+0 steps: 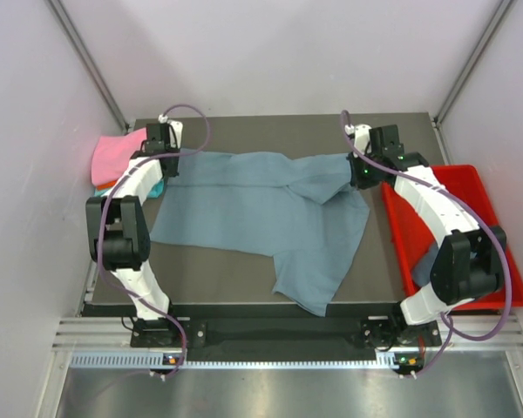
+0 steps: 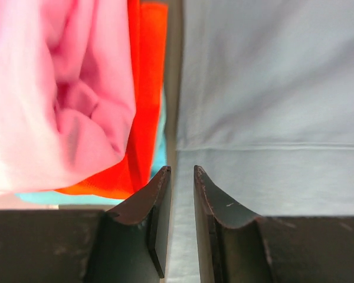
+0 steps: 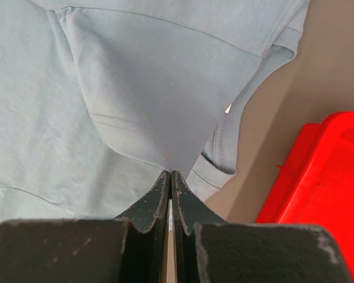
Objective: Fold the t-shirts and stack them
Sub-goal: Fold the tshirt
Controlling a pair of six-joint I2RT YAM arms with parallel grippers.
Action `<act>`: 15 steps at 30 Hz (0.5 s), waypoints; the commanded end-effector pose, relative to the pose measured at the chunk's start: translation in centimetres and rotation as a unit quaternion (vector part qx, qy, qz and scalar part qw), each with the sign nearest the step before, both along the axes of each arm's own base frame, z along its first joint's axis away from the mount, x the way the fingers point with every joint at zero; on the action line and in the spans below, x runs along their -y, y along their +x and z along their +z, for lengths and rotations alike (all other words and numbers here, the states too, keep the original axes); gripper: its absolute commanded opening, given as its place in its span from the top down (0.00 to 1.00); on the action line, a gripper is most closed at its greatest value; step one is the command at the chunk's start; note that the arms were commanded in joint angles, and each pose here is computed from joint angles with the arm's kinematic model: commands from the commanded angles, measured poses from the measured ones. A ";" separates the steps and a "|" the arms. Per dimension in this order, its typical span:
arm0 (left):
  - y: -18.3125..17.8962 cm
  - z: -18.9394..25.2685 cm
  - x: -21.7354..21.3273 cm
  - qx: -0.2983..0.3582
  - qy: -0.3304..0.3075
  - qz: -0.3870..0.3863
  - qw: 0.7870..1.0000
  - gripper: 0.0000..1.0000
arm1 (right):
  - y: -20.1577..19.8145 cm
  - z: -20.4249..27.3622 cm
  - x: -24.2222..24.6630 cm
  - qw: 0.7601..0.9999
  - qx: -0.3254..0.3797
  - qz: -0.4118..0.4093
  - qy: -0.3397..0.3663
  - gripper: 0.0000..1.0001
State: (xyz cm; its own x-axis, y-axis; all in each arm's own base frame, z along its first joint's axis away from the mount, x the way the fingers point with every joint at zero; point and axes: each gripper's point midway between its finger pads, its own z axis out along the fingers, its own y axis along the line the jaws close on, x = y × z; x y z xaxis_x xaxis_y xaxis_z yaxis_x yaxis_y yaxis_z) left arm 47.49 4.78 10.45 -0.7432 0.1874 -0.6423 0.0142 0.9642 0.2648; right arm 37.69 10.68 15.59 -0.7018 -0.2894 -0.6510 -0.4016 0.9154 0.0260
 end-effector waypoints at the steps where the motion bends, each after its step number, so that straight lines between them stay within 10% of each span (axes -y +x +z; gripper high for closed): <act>1: 1.2 3.7 4.2 0.047 -0.058 -0.045 0.996 0.73 | 1.5 2.3 -1.4 0.999 0.039 0.009 0.017 1.00; 15: 3.3 -4.3 9.4 -0.030 -0.143 -0.069 0.987 0.76 | 3.3 0.6 0.0 0.999 0.039 -0.004 -0.033 1.00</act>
State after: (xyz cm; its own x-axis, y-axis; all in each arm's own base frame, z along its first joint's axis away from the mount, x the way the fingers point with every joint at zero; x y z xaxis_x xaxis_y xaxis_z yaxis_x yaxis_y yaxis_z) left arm 48.87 -4.34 4.48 -0.7891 0.1467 -0.5965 0.1755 0.9844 0.0099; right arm 39.03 10.28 14.22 -0.7137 -0.3153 -0.6254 -0.3946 0.9188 -0.0129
